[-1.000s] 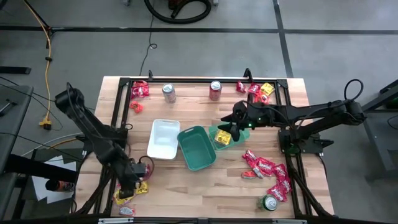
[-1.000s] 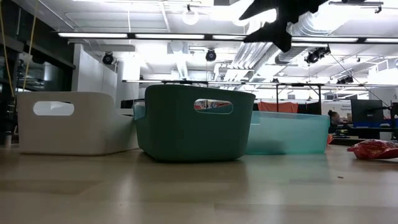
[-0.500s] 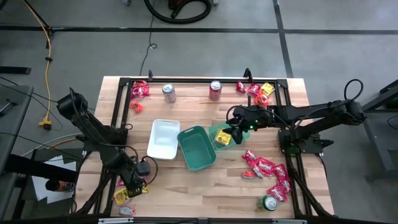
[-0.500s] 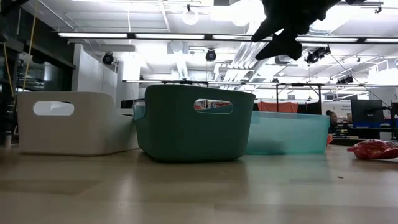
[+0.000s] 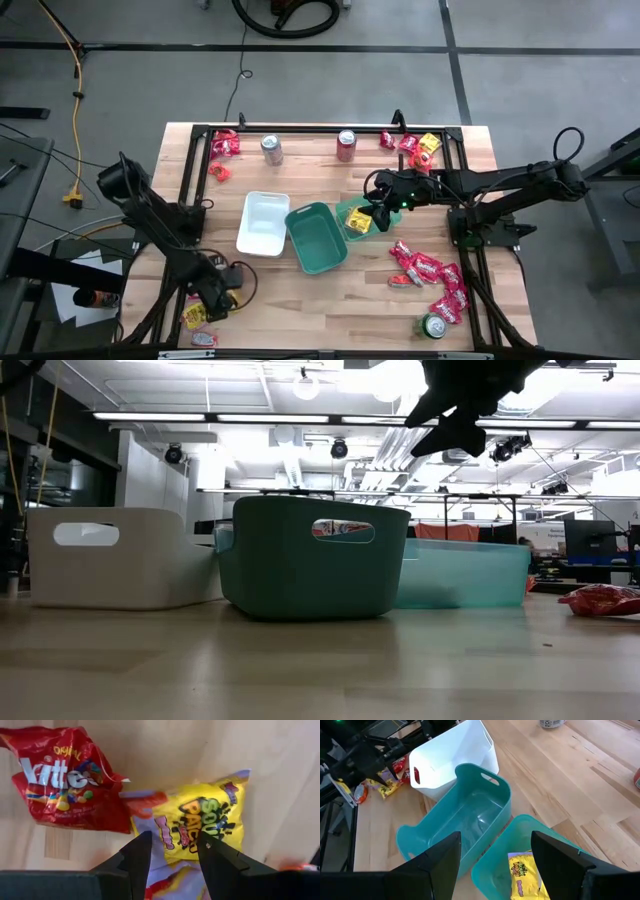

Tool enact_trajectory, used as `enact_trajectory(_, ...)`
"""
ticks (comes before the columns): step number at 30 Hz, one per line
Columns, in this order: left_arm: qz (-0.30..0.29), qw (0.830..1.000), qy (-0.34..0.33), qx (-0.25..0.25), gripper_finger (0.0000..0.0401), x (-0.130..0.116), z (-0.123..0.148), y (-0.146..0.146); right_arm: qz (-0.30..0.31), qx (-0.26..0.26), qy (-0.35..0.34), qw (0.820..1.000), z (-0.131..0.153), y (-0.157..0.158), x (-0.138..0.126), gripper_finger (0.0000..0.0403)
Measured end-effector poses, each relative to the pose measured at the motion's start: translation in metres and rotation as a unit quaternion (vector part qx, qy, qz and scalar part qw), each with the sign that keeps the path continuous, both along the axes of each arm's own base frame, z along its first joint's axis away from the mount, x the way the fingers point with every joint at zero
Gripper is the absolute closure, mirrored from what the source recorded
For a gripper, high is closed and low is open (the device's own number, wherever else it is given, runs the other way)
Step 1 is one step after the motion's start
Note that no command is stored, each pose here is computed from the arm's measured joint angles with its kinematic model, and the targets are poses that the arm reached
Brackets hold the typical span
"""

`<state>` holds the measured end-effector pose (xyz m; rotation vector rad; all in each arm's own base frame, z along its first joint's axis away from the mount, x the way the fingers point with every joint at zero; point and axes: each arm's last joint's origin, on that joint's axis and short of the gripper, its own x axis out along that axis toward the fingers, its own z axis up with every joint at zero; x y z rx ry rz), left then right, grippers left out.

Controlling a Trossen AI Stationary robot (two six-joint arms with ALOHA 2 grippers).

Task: Sort candy
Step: Put the yellow candy into the green transparent bin

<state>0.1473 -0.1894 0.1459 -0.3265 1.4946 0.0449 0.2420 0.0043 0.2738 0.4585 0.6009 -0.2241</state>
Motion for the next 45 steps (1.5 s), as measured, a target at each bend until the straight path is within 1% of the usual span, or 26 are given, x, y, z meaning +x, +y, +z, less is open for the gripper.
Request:
enact_trajectory(2, 0.000, 1.000, 0.001, 0.001, 0.0258, 0.001, -0.002, -0.001, 0.000, 0.000, 0.000, 1.000, 0.000, 0.000, 0.000, 0.0166)
enact_trajectory(4, 0.000, 1.000, 0.002, 0.002, 0.0271, 0.001, -0.003, -0.002, 0.000, 0.000, 0.000, 1.000, 0.000, 0.000, 0.000, 0.0166)
enact_trajectory(6, -0.003, 1.000, -0.001, -0.001, 0.0303, 0.001, -0.002, -0.002, 0.000, 0.000, 0.000, 1.000, 0.000, 0.000, 0.000, 0.0166)
enact_trajectory(8, -0.002, 1.000, -0.009, -0.010, 0.0358, 0.001, 0.002, -0.001, 0.000, 0.000, 0.000, 1.000, 0.000, 0.000, 0.000, 0.0166)
enact_trajectory(9, 0.000, 1.000, -0.015, -0.019, 0.0378, 0.001, 0.006, 0.000, 0.000, 0.000, 0.000, 1.000, 0.000, 0.000, 0.000, 0.0166)
enact_trajectory(10, 0.003, 0.999, -0.022, -0.030, 0.0388, 0.000, 0.011, 0.000, 0.000, 0.000, 0.000, 1.000, 0.000, 0.000, 0.000, 0.0166)
enact_trajectory(11, 0.002, 0.999, -0.031, -0.043, 0.0389, 0.000, 0.016, 0.001, 0.000, 0.000, 0.000, 1.000, 0.000, 0.000, 0.000, 0.0166)
enact_trajectory(15, -0.006, 0.988, -0.091, -0.122, 0.0399, -0.005, 0.052, 0.007, 0.000, 0.000, -0.003, 1.000, 0.000, 0.000, 0.000, 0.0166)
enact_trajectory(17, -0.002, 0.977, -0.149, -0.152, 0.0399, -0.008, 0.072, 0.015, 0.000, 0.000, -0.012, 1.000, 0.002, 0.000, 0.001, 0.0166)
enact_trajectory(19, 0.023, 0.961, -0.222, -0.161, 0.0400, -0.007, 0.092, 0.028, -0.001, 0.002, -0.028, 1.000, 0.004, 0.000, 0.003, 0.0166)
enact_trajectory(21, 0.065, 0.940, -0.304, -0.139, 0.0400, -0.005, 0.109, 0.045, -0.007, 0.012, -0.054, 0.998, 0.008, 0.000, 0.006, 0.0166)
enact_trajectory(23, 0.104, 0.910, -0.390, -0.099, 0.0401, 0.000, 0.123, 0.063, -0.010, 0.028, -0.084, 0.996, 0.013, 0.000, 0.008, 0.0166)
enact_trajectory(25, 0.130, 0.877, -0.461, -0.042, 0.0401, 0.006, 0.136, 0.080, -0.001, 0.043, -0.120, 0.992, 0.020, 0.001, 0.011, 0.0166)
enact_trajectory(27, 0.138, 0.851, -0.506, 0.015, 0.0401, 0.015, 0.144, 0.096, 0.014, 0.051, -0.156, 0.986, 0.026, 0.003, 0.014, 0.0166)
enact_trajectory(29, 0.133, 0.834, -0.533, 0.057, 0.0401, 0.026, 0.150, 0.111, 0.026, 0.055, -0.192, 0.980, 0.033, 0.005, 0.016, 0.0166)
enact_trajectory(30, 0.130, 0.827, -0.542, 0.072, 0.0401, 0.032, 0.152, 0.119, 0.031, 0.053, -0.206, 0.977, 0.036, 0.006, 0.016, 0.0166)
enact_trajectory(31, 0.123, 0.824, -0.546, 0.084, 0.0401, 0.037, 0.153, 0.125, 0.038, 0.051, -0.217, 0.974, 0.038, 0.008, 0.017, 0.0166)
enact_trajectory(35, 0.094, 0.824, -0.544, 0.129, 0.0401, 0.057, 0.149, 0.146, 0.058, 0.039, -0.234, 0.970, 0.042, 0.015, 0.017, 0.0166)
enact_trajectory(38, 0.092, 0.821, -0.545, 0.141, 0.0401, 0.074, 0.143, 0.158, 0.062, 0.040, -0.237, 0.969, 0.042, 0.019, 0.017, 0.0166)
enact_trajectory(40, 0.093, 0.810, -0.563, 0.137, 0.0401, 0.090, 0.140, 0.163, 0.065, 0.042, -0.253, 0.964, 0.045, 0.021, 0.017, 0.0166)
enact_trajectory(42, 0.076, 0.797, -0.587, 0.125, 0.0401, 0.108, 0.134, 0.166, 0.066, 0.044, -0.281, 0.956, 0.051, 0.022, 0.017, 0.0166)
enact_trajectory(45, 0.064, 0.778, -0.612, 0.122, 0.0401, 0.134, 0.120, 0.169, 0.069, 0.036, -0.314, 0.946, 0.058, 0.021, 0.018, 0.0166)
